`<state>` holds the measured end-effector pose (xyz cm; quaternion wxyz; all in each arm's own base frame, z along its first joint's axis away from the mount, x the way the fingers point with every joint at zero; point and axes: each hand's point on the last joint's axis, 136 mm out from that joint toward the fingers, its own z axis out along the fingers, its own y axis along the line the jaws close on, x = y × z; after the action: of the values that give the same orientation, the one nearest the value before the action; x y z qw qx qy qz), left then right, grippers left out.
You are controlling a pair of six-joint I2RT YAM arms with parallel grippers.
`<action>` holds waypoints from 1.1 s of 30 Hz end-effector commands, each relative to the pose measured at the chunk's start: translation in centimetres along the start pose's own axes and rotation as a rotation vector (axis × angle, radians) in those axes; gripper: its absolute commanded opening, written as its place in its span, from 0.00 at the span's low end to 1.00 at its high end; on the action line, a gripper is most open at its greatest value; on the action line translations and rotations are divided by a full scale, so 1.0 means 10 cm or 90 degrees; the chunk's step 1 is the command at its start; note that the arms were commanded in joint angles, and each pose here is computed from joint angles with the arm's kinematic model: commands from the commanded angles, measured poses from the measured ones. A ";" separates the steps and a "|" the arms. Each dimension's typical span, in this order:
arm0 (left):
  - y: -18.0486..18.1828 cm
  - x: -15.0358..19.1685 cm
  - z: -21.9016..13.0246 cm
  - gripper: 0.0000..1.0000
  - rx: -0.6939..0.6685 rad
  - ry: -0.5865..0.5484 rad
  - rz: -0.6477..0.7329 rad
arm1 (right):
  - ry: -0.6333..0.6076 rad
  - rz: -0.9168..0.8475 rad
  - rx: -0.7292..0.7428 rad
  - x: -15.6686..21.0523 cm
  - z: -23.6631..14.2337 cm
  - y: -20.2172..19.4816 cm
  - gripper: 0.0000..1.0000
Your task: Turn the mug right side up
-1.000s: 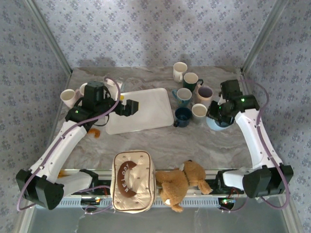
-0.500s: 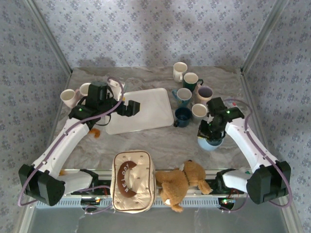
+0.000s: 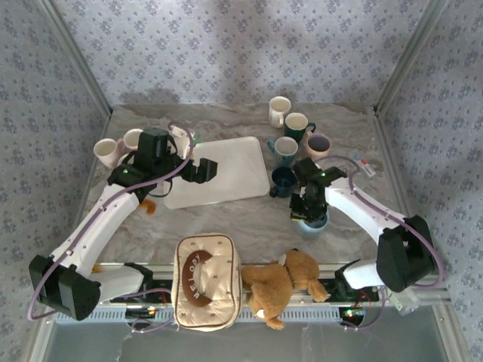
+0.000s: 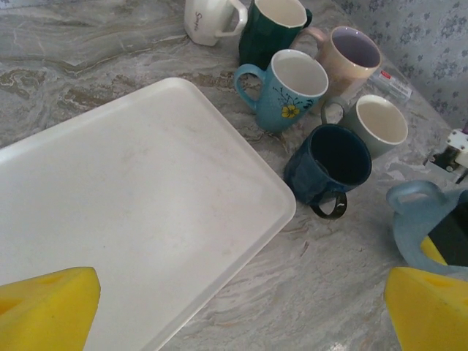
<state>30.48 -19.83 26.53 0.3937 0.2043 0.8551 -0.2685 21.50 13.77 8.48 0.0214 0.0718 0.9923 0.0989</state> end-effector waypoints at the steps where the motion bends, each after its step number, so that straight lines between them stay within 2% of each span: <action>1: -0.05 -0.04 -0.11 1.00 -0.004 -0.011 0.026 | -0.028 0.011 0.010 -0.12 0.00 0.02 0.00; 17: -0.03 -0.03 -0.10 1.00 -0.012 -0.008 0.024 | -0.015 0.038 0.014 -0.10 0.21 -0.02 0.05; 26: -0.02 -0.02 -0.10 1.00 -0.017 -0.008 0.023 | -0.017 0.032 0.002 -0.12 0.22 0.00 0.15; 33: -0.02 -0.03 -0.12 1.00 -0.018 -0.008 0.021 | -0.019 0.033 -0.002 -0.13 0.22 -0.01 0.18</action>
<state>30.12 -19.36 26.55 0.3956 0.2058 0.8579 -0.2551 22.72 14.12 6.18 0.0309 0.0942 0.9900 0.1000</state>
